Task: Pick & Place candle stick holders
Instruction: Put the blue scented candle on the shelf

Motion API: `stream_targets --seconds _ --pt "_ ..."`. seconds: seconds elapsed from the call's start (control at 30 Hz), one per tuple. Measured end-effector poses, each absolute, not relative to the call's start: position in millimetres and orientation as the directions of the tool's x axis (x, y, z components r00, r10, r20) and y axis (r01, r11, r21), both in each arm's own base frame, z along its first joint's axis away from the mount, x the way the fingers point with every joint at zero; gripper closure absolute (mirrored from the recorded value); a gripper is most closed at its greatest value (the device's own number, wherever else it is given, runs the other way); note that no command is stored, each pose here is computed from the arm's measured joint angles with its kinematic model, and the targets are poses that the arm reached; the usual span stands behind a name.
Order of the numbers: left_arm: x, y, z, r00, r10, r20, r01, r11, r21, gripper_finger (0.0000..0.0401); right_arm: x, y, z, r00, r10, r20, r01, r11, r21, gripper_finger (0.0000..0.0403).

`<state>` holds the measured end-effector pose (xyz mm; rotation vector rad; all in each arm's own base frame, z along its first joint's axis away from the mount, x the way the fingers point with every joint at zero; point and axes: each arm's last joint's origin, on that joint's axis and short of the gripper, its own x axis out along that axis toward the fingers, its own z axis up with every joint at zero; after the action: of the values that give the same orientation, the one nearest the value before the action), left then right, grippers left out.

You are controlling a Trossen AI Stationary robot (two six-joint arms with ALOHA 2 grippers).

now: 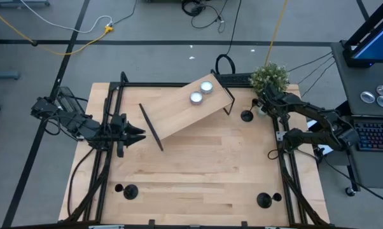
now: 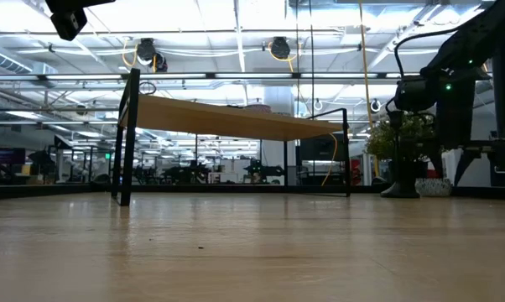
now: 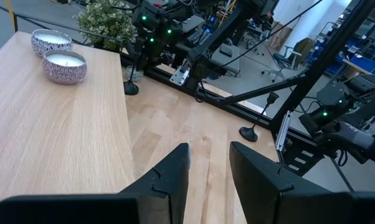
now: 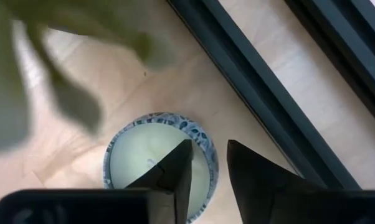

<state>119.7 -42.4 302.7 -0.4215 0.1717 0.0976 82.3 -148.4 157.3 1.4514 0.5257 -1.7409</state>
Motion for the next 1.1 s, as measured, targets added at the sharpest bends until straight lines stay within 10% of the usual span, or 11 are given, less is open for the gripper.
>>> stream_targets --seconds 0.37,1.1 --pt "119.7 -42.5 302.7 0.981 0.058 -0.186 -0.13 0.906 -0.403 0.0279 80.9 -147.4 156.4 -0.06 -0.304 -0.951 0.803 -0.58 0.135 0.0397" --pt "119.7 -42.3 303.1 0.981 0.064 -0.182 -0.134 0.905 -0.403 0.0279 72.2 -128.1 179.2 0.054 -0.344 -0.938 0.826 -0.512 0.235 0.0402"
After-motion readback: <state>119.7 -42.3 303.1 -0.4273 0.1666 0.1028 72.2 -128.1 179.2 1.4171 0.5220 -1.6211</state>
